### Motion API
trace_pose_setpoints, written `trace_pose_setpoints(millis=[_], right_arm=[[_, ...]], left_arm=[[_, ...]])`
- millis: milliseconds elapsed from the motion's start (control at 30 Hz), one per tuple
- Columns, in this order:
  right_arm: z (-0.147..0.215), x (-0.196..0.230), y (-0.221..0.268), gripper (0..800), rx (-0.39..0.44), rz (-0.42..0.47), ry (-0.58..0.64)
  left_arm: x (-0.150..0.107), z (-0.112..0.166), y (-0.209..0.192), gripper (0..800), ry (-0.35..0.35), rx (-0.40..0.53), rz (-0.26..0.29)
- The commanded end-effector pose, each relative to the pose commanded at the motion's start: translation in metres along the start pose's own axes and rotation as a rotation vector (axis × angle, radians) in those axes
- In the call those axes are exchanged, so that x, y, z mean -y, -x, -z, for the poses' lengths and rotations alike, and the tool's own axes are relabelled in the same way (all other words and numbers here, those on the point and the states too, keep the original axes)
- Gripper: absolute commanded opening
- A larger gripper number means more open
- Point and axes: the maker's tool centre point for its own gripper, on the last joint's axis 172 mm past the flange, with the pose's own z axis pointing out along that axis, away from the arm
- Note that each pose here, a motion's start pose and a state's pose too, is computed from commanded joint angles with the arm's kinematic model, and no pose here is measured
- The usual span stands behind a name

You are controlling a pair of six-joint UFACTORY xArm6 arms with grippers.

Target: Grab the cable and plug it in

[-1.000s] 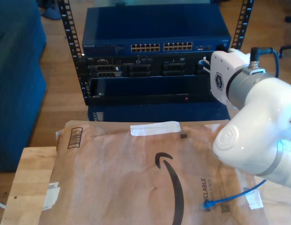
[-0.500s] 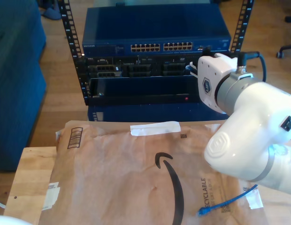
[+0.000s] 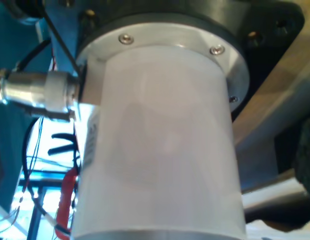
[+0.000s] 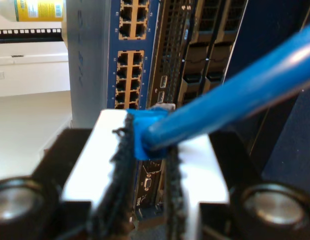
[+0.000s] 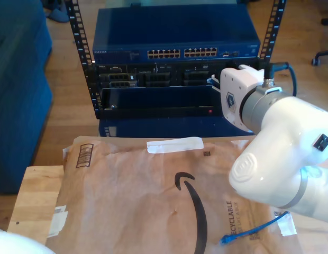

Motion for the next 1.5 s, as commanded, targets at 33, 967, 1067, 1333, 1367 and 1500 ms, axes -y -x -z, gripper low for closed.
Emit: trace_pose_setpoints(millis=[33,967,1067,1333,1367,1500], right_arm=[[0.000,0.000,0.000,2,0.000,0.000,0.000],[-0.026,-0.035,0.030,0,0.038,0.051,0.080],[-0.024,-0.031,0.031,0,0.038,0.046,0.071],[-0.056,-0.019,0.052,0,0.033,0.060,0.052],[-0.062,-0.029,0.056,0,0.021,0.073,0.056],[-0.073,-0.053,0.059,0,-0.044,0.131,0.024]], left_arm=[[0.000,-0.004,-0.004,797,0.005,-0.014,-0.021],[-0.010,-0.025,-0.022,799,0.103,-0.050,-0.125],[-0.010,-0.025,-0.022,799,0.103,-0.050,-0.125],[-0.010,-0.025,-0.022,799,0.103,-0.050,-0.125],[-0.010,-0.025,-0.022,799,0.103,-0.050,-0.125],[-0.010,-0.025,-0.022,799,0.103,-0.050,-0.125]])
